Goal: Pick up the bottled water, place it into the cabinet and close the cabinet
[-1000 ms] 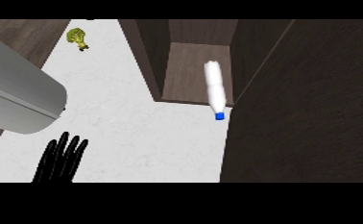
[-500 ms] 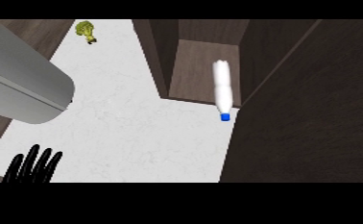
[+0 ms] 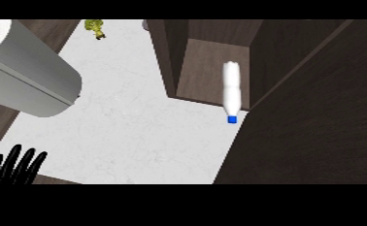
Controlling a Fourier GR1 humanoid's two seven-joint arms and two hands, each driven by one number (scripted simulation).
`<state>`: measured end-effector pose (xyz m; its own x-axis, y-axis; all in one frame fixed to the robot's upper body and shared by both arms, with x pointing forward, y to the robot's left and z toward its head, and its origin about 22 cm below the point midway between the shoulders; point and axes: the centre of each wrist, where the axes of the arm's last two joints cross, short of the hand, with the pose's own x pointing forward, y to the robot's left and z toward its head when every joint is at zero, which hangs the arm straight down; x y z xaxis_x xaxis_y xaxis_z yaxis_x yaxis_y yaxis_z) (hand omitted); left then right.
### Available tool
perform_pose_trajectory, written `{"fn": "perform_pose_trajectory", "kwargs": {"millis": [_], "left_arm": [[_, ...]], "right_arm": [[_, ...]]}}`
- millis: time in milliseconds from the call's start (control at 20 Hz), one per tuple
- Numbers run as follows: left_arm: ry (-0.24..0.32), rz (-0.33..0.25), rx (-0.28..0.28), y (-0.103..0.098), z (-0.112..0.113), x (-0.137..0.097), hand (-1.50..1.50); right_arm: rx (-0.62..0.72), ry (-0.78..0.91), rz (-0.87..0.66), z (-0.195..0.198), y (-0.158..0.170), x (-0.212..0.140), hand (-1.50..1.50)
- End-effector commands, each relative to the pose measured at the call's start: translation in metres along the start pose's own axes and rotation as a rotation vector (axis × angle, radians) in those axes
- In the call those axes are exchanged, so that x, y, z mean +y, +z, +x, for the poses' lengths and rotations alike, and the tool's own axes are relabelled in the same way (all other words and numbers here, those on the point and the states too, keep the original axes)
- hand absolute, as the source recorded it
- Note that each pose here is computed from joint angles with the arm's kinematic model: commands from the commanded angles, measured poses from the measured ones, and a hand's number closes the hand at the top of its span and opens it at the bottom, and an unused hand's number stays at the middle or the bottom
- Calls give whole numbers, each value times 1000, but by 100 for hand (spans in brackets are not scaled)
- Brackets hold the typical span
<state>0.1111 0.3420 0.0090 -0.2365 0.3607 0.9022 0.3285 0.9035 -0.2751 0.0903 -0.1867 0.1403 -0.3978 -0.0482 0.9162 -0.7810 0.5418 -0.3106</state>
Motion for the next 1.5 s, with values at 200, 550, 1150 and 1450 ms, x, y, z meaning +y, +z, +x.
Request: {"fn": "perform_pose_trajectory", "kwargs": {"millis": [200,550,1150,1450], "left_arm": [[-13,-28,-3,-3,12,14,-150],[-15,-36,-12,-8,18,18,-150],[-24,-14,-27,-14,26,33,-150],[-14,14,-19,-5,26,32,-150]], "right_arm": [[67,-81,25,-10,-25,6,150],[72,-184,-60,-21,-37,3,150],[111,-404,-90,-64,-83,-32,150],[152,-341,-329,-90,-120,-90,150]]}}
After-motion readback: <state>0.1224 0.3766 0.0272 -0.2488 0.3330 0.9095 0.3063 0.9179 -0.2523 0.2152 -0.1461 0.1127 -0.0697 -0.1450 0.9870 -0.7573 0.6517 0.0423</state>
